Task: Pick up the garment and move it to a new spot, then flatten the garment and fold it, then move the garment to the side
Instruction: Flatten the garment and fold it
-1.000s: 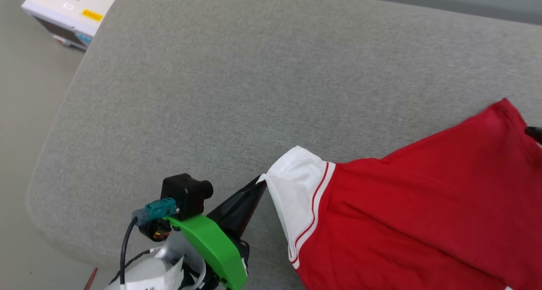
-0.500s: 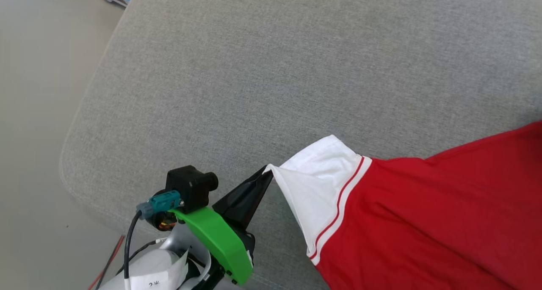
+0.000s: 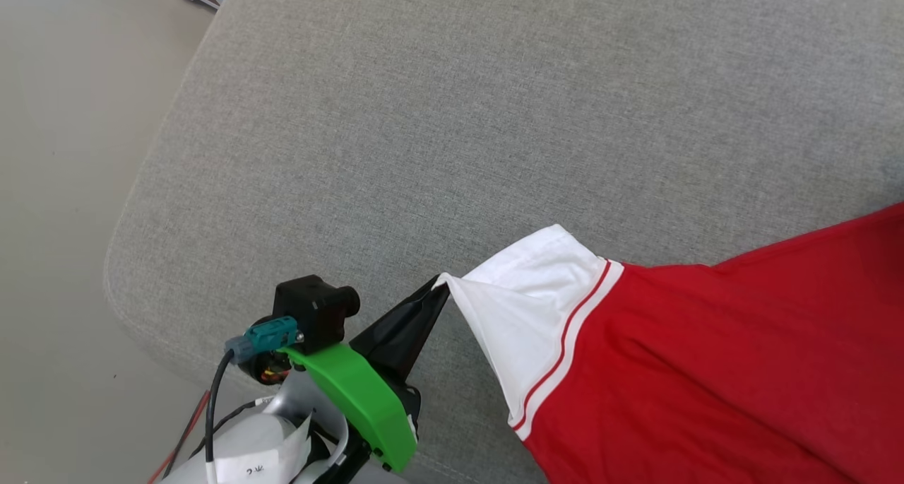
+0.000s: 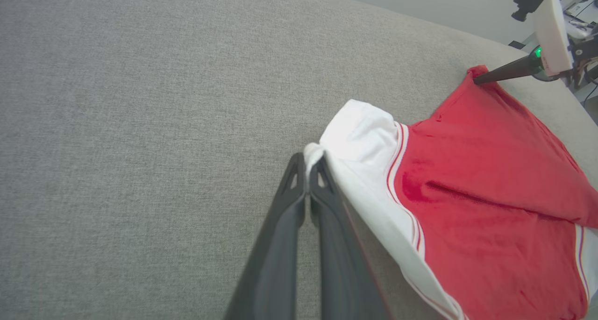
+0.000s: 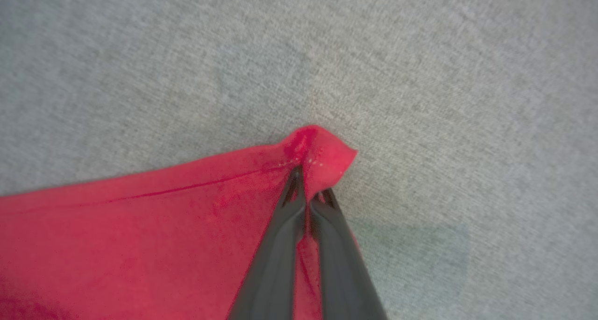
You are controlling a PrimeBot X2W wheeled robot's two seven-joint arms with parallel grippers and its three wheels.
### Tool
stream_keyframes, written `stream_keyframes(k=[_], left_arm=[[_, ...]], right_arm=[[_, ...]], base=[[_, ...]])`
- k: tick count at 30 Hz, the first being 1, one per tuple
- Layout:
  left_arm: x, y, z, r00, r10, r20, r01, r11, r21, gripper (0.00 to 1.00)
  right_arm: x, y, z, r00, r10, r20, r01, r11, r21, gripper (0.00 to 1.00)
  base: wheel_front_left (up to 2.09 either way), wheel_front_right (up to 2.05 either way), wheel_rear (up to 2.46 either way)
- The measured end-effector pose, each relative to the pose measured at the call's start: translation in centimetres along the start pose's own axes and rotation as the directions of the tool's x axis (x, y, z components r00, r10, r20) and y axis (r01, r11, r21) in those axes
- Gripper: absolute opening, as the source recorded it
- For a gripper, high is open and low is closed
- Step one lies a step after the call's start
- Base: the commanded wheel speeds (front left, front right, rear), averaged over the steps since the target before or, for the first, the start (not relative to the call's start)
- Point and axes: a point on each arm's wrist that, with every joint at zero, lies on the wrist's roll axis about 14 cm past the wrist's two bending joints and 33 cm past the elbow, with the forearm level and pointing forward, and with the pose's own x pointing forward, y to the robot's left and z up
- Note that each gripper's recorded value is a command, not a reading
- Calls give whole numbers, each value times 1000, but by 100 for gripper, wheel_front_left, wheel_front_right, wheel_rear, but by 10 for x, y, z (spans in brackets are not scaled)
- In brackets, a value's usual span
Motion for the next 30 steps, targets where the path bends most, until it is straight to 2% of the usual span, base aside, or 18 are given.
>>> stream_keyframes(k=[7,13,20,24,30], left_arm=[[-5,-2,10,999,-12,32,12,1000,22,0],[-15,-6,26,997,-28,73,23,998,63,0],[-27,-12,54,989,-56,139,38,991,131,0],[-31,-25,73,980,-106,167,75,980,182,0],[-34,-50,127,942,-194,275,112,952,286,0]], right_arm=[[-14,1,13,990,7,138,-10,1000,25,0],[-40,-3,22,966,-18,259,7,999,46,0],[-91,-16,32,911,-65,408,37,996,78,0],[-128,-32,30,875,-118,470,92,993,78,0],[-195,-50,31,784,-180,594,154,983,95,0]], base=[[0,0,0],[0,0,0],[0,0,0],[0,0,0],[0,0,0]])
